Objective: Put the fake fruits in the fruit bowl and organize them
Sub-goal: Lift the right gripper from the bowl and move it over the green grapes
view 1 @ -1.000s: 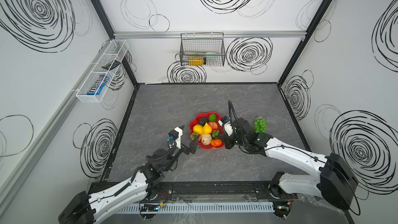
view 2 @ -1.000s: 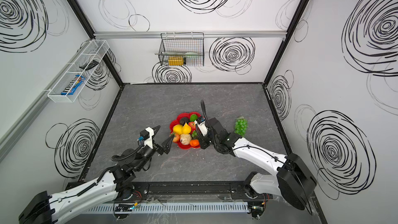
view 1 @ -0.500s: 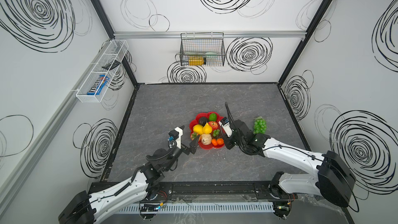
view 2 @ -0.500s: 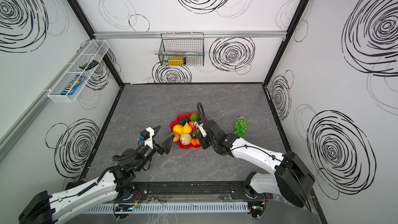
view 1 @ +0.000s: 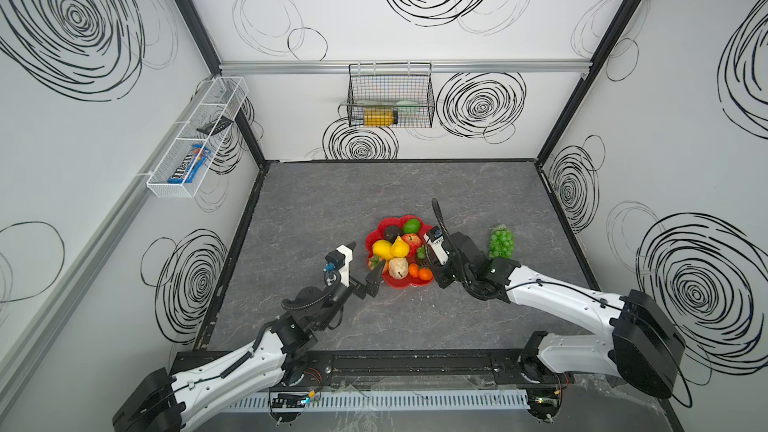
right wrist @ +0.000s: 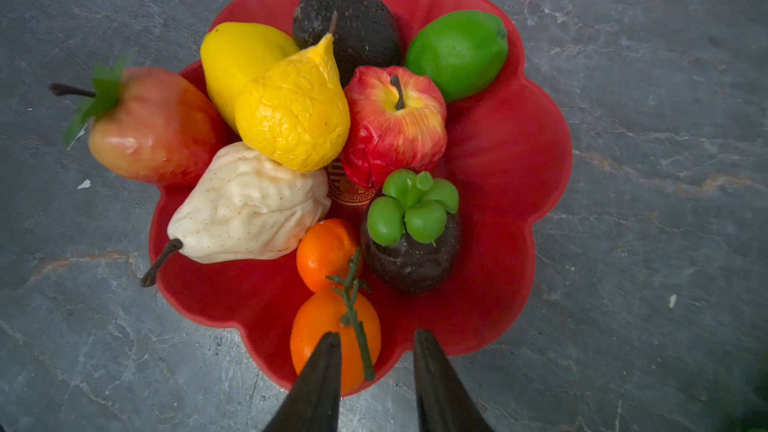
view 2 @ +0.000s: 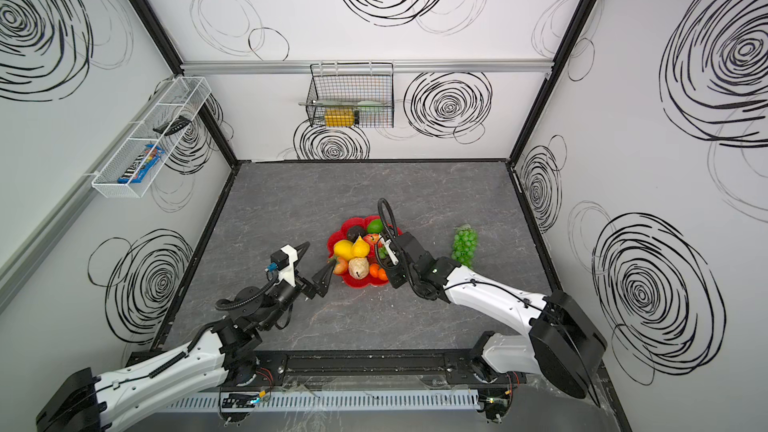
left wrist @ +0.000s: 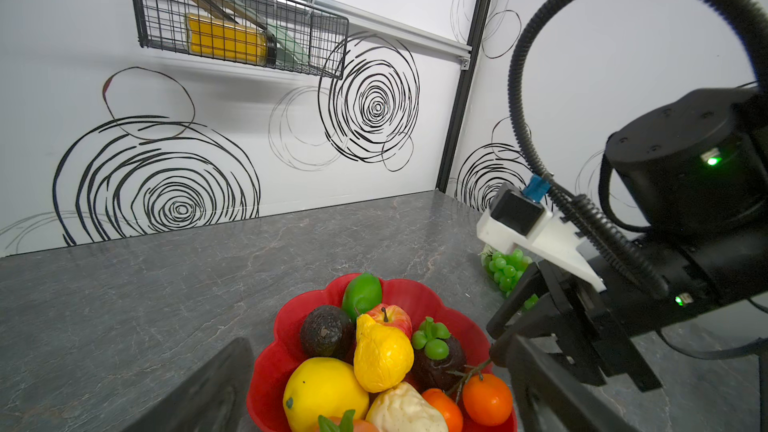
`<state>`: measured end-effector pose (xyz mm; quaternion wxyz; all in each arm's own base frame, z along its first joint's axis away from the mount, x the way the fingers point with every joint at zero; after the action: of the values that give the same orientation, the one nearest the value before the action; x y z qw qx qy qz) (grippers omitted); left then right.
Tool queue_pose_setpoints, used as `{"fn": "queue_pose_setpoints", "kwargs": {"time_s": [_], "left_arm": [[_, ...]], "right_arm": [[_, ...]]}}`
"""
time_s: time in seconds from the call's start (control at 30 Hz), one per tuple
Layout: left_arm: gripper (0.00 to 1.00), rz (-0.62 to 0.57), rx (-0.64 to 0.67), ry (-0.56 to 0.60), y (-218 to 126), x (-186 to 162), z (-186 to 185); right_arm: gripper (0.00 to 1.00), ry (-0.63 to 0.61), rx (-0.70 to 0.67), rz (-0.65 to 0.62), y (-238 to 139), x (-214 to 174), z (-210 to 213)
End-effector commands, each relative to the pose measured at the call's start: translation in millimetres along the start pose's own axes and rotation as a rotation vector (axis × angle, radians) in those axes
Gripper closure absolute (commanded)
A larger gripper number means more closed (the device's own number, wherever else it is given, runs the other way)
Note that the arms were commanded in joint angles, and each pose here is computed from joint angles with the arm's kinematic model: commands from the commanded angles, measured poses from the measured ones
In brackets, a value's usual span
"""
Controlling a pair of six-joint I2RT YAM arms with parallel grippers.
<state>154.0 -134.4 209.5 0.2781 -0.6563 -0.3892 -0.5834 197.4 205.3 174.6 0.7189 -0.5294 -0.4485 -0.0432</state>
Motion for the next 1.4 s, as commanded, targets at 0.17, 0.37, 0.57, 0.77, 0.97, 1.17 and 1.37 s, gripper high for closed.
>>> {"fn": "queue_pose_setpoints", "kwargs": {"time_s": [0.17, 0.37, 0.57, 0.77, 0.97, 1.17, 1.37], "left_arm": [[0.01, -0.072, 0.007, -0.013, -1, 11, 0], [0.01, -0.07, 0.028, -0.026, -2, 11, 2], [0.01, -0.068, 0.068, -0.042, -2, 11, 5], [0.01, -0.067, 0.065, -0.051, -2, 12, 5], [0.01, -0.066, 0.053, -0.053, -1, 14, 4], [0.01, -0.067, 0.042, -0.055, -1, 14, 2], [0.01, -0.067, 0.036, -0.058, -1, 14, 2]], "right_arm": [[0.55, 0.098, -0.024, -0.131, -36, 24, -6], [0.5, 0.358, -0.135, -0.213, -61, 30, -72], [0.44, 0.656, -0.334, -0.208, -73, 0, -151], [0.4, 0.765, -0.393, -0.225, -70, -19, -193], [0.33, 0.839, -0.449, -0.163, -53, -28, -225], [0.13, 0.924, -0.358, -0.123, -35, -34, -255], [0.03, 0.979, -0.31, -0.02, -8, -42, -277]]}}
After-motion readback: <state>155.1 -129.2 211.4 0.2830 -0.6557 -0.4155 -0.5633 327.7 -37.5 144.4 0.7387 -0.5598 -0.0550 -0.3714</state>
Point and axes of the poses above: each gripper's point midway between its finger pads, its own y axis out along the fingers, its own z axis along the line the jaws close on, x = y × z, the point moved 9 cm from there along -y, back along the fingers, and after that the axes turned 1 degree about -y, right-handed, at the moved point
